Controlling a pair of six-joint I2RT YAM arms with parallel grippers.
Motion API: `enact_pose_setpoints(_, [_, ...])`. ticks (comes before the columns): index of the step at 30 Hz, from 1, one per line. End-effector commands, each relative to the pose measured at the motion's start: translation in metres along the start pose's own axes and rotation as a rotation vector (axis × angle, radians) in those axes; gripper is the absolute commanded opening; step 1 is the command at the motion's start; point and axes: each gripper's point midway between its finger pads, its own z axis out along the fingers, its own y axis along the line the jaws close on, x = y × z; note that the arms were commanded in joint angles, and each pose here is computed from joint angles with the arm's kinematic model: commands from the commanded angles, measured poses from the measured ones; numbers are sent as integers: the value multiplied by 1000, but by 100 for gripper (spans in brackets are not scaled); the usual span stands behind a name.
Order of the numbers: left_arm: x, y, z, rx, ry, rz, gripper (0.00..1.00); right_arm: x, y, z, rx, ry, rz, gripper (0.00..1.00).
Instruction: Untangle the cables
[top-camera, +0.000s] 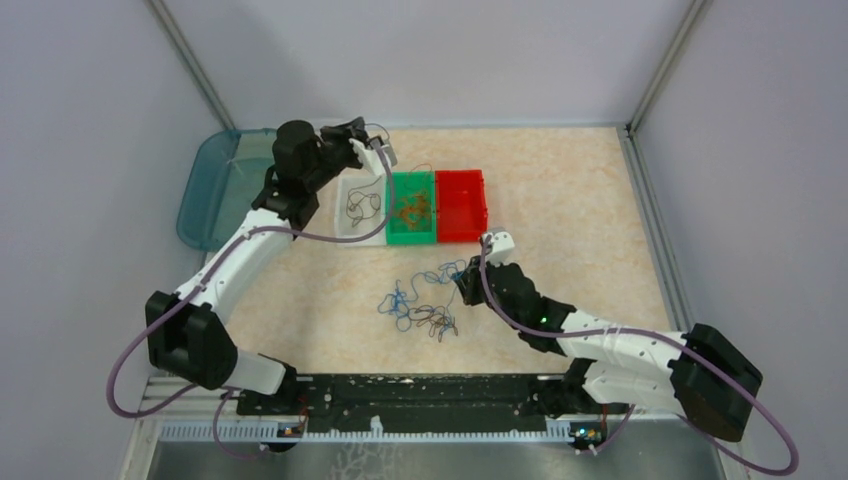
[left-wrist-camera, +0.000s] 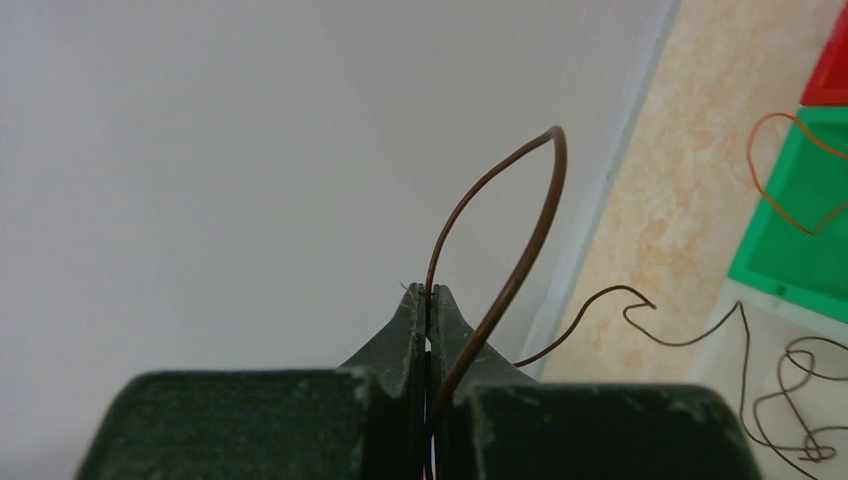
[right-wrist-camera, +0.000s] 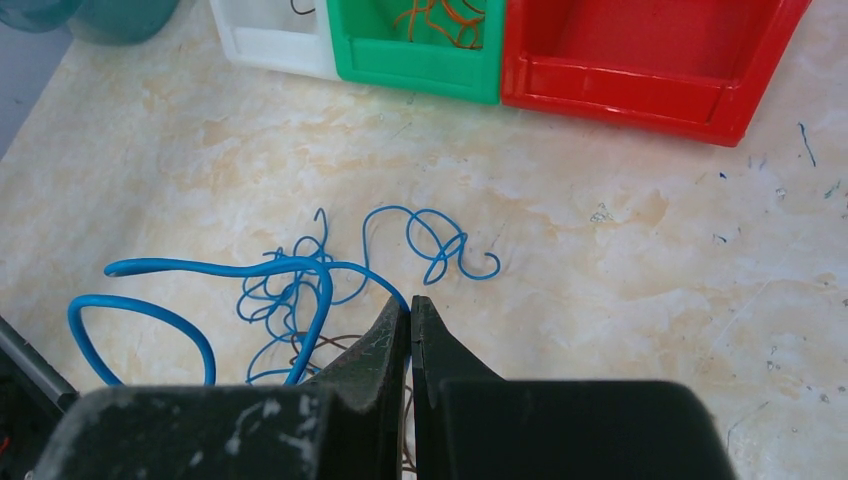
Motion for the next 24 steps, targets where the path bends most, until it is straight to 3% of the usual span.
enact_pose_setpoints(1, [19,-36,-1,102,55,-25,0,-15,-1,-2,9,-57,29,0])
enact_pose_setpoints(14, [74,-152,0,465,263,-197,0,-11,-4,1,42,-27,47,0])
enact_pose_setpoints(24, [124,-202,15,536,395,-140,0,-21,-3,-4,47,-50,63,0])
